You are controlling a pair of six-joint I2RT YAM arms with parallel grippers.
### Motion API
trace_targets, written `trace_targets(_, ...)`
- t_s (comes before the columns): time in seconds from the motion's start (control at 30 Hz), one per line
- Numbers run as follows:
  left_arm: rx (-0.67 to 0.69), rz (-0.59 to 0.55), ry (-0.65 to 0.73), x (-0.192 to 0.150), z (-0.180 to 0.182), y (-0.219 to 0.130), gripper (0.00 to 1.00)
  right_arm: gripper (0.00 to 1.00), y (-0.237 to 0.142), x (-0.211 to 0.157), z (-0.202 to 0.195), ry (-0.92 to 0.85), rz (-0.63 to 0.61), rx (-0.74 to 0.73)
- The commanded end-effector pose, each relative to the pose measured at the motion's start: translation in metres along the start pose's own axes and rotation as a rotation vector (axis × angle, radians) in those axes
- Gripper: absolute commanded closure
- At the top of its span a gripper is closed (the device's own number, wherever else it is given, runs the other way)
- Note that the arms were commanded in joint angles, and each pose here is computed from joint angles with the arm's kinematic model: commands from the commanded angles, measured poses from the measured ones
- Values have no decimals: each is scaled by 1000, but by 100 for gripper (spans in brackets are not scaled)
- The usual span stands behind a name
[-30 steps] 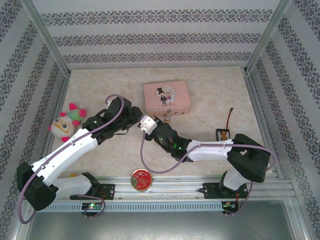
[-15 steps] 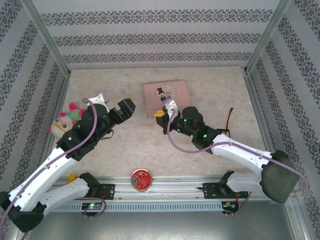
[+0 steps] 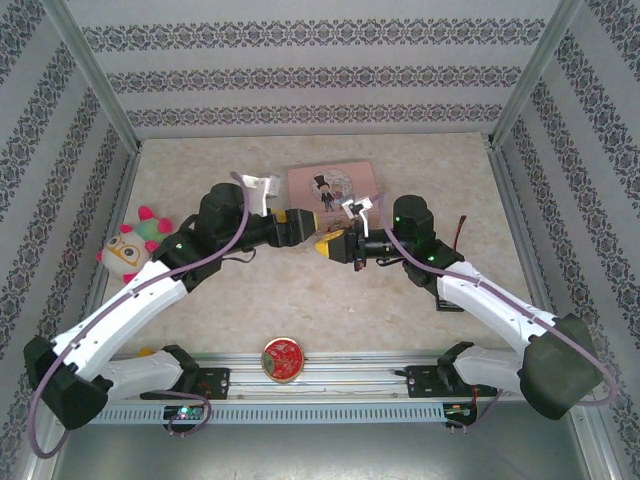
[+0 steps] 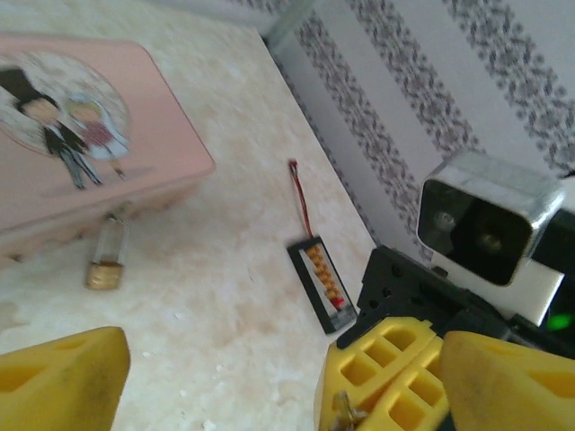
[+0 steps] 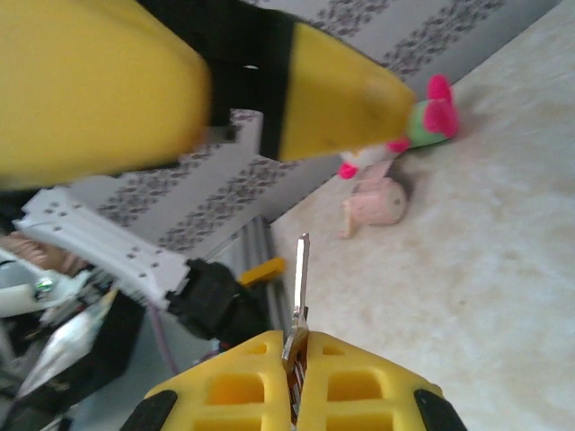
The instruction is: Unlock the padlock with the key
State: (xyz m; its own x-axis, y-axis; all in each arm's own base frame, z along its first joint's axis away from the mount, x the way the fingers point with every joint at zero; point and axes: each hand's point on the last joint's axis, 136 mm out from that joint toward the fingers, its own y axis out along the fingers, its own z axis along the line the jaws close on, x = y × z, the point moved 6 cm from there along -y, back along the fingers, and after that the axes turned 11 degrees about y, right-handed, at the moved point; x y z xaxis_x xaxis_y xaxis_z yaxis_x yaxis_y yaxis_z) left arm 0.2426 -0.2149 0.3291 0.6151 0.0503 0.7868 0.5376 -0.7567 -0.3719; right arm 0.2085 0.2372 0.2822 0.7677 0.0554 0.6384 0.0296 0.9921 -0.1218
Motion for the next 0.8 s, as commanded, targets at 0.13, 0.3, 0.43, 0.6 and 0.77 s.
trace_targets(0.13, -168, -27, 128, 14, -25, -13, 27, 100, -8, 7, 28, -5, 55, 149)
trace_targets(0.3, -253, -16, 138, 7, -31, -13, 34, 100, -10, 9, 33, -6, 57, 170)
trace_targets(0.43, -314, 0, 133, 2, -35, -11, 42, 100, -11, 12, 36, -6, 57, 180)
trace_targets(0.6, -302, 14, 137, -3, -32, -11, 48, 100, -12, 13, 37, -16, 44, 178)
trace_targets(0.77, -299, 27, 136, -6, -30, -10, 57, 100, -13, 13, 38, -21, 35, 176)
